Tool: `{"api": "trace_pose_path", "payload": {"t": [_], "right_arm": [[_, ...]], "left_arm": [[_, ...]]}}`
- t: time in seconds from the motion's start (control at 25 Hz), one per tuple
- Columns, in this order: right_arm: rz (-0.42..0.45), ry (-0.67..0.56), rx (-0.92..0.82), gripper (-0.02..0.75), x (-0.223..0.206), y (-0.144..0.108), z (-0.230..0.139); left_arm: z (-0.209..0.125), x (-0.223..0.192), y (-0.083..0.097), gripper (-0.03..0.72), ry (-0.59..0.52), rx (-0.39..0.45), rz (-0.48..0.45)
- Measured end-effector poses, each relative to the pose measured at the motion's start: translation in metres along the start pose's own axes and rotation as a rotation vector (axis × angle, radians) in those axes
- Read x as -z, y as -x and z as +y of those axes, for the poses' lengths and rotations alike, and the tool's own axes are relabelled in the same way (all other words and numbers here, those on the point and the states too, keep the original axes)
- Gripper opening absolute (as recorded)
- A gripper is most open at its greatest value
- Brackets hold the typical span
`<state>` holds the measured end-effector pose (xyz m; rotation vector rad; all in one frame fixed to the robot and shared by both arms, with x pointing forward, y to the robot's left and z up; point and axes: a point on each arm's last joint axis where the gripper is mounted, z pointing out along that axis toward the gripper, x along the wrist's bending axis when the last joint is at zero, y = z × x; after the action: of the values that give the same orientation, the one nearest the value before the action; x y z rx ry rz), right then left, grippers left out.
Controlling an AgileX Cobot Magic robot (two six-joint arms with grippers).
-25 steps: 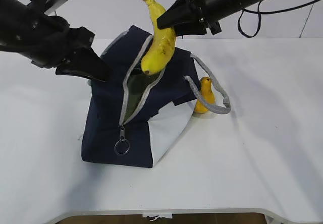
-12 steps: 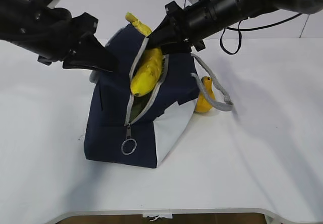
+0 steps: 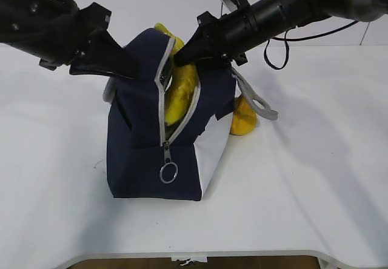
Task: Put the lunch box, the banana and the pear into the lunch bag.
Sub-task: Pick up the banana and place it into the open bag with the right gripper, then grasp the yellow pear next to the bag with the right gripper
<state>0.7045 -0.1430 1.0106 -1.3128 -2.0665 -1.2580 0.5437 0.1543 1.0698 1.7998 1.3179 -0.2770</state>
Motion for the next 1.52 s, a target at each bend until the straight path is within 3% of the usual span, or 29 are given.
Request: {"api": "trace_pose_path", "payload": {"t": [0.08, 0.2, 0.24, 0.28, 0.36, 0.64, 0.92, 1.04, 1.28, 1.52], "right_arm": [[-0.012, -0.025, 0.01, 0.354, 0.0, 0.001, -0.002], [-0.049, -0.067, -0.013, 0.492, 0.0, 0.004, -0.006], [-0.06, -0.075, -0.02, 0.492, 0.0, 0.005, -0.007], [-0.075, -0.085, -0.021, 0.566, 0.001, 0.006, -0.007], [-0.098, -0.091, -0.007, 0.604, 0.005, 0.003, -0.004], [-0.226, -0.04, 0.064, 0.601, 0.043, -0.035, 0.014], [-0.585, -0.006, 0.055, 0.586, 0.109, -0.079, 0.009], [-0.681, -0.008, 0.052, 0.578, 0.128, -0.09, -0.002], [-0.781, -0.105, -0.006, 0.566, 0.132, -0.08, -0.032], [-0.79, -0.209, -0.075, 0.549, 0.117, -0.059, -0.055]], "left_arm": [[0.0, 0.0, 0.0, -0.003, -0.003, 0.0, -0.002], [0.0, 0.0, 0.0, -0.003, -0.004, 0.0, -0.003], [-0.001, 0.0, 0.0, -0.002, -0.006, -0.003, 0.0], [-0.001, 0.0, 0.0, -0.002, -0.007, -0.004, 0.002], [-0.001, 0.0, -0.001, -0.003, -0.015, -0.018, 0.016], [0.001, 0.002, -0.008, -0.003, 0.005, -0.078, 0.099], [0.002, 0.002, -0.013, -0.003, 0.017, -0.128, 0.161], [0.001, 0.003, -0.016, -0.003, 0.003, -0.149, 0.19], [0.001, 0.004, -0.018, -0.003, 0.0, -0.147, 0.201], [0.001, 0.004, -0.018, -0.003, 0.0, -0.133, 0.201]]}}
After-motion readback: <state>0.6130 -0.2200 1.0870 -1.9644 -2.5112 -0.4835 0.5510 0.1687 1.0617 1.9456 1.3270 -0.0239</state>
